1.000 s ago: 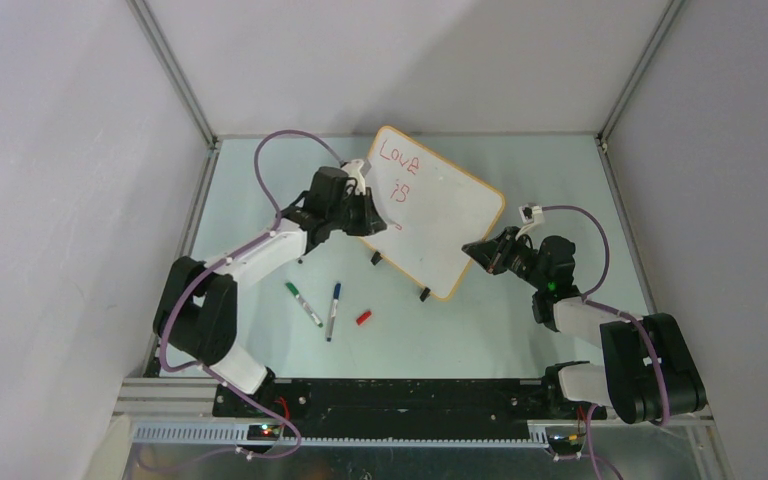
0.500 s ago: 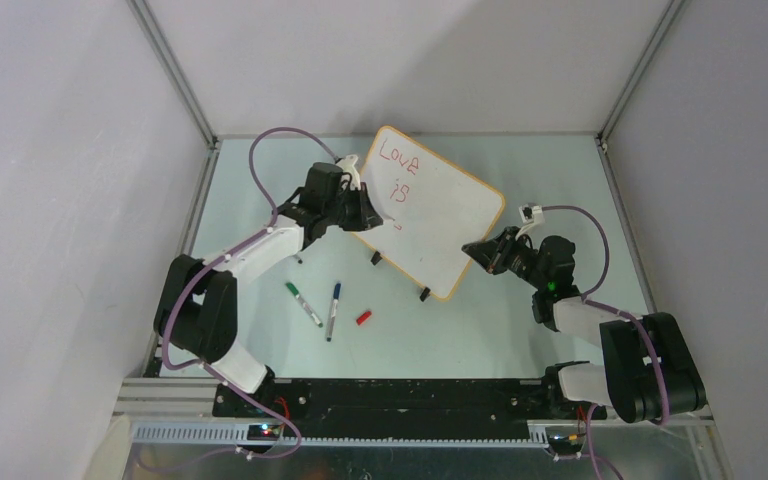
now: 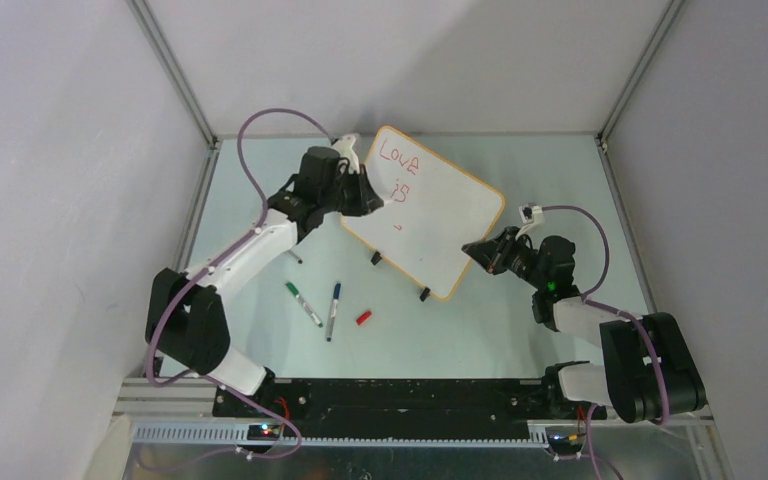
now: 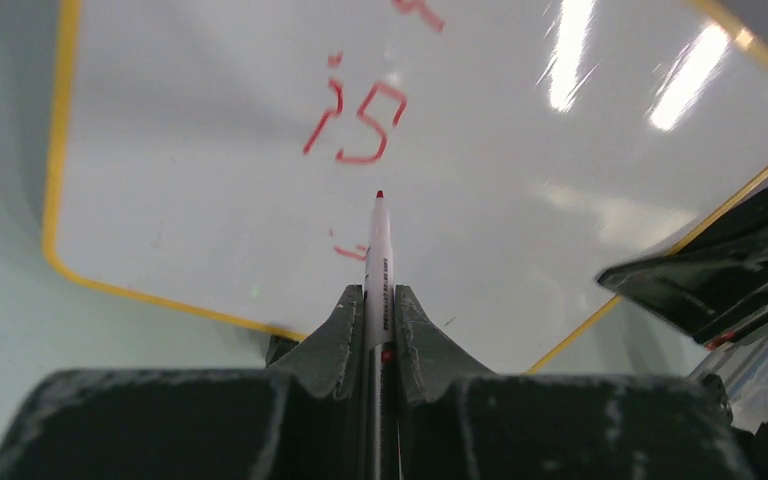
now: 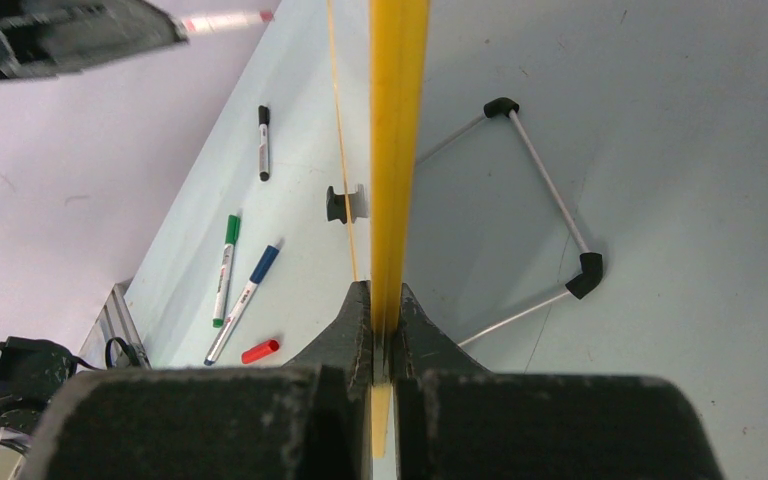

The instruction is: Write a sentence on the whiteboard

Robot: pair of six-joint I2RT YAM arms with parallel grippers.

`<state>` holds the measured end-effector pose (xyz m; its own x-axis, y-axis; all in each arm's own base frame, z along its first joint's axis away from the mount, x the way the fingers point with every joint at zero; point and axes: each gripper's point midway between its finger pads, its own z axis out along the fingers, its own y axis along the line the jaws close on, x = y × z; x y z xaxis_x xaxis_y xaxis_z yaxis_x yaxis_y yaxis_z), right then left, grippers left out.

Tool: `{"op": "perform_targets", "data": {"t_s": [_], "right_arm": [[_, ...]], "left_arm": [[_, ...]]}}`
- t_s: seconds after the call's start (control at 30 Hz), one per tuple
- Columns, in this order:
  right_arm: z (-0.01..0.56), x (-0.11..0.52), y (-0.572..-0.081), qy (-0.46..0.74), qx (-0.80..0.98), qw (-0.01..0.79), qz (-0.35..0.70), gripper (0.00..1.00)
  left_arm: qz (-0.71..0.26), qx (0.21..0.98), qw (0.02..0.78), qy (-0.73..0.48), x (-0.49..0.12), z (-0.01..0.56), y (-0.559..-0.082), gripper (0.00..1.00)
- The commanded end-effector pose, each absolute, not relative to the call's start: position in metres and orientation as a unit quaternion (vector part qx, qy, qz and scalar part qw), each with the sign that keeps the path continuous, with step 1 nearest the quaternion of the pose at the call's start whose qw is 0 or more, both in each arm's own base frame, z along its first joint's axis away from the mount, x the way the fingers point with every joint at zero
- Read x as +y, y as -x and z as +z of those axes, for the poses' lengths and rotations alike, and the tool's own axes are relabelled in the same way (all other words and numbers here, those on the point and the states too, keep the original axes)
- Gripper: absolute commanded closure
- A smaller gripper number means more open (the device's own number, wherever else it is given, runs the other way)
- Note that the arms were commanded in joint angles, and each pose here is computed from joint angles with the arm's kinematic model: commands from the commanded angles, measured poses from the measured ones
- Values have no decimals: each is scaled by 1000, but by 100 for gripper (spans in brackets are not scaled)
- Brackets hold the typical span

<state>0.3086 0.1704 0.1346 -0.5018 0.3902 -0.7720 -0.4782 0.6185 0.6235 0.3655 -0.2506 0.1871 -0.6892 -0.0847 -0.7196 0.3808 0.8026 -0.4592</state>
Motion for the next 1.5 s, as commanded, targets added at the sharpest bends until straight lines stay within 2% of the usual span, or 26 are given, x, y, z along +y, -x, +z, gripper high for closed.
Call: {"op": "perform_targets", "data": {"t_s": [0.0,0.1,0.3,0.5,1.47], "right_arm": [[125,156,-318,12,759,514,400,100],[125,157,-318,13,758,514,400,100],[125,158,-318,13,758,512,404,100],[125,159,-318,14,757,512,405,100],[125,160,-318,16,756,512,407,100]], "left_arm": [[-269,862,420,-95,-244,220,-381,100],[-238,872,415,-105,-233,205,-376,100],[-257,864,420,-107,-236,200,-361,100],[-259,884,374,-107,-245,180,-360,100],[-278,893,340,-97,-263,158,-359,100]]}}
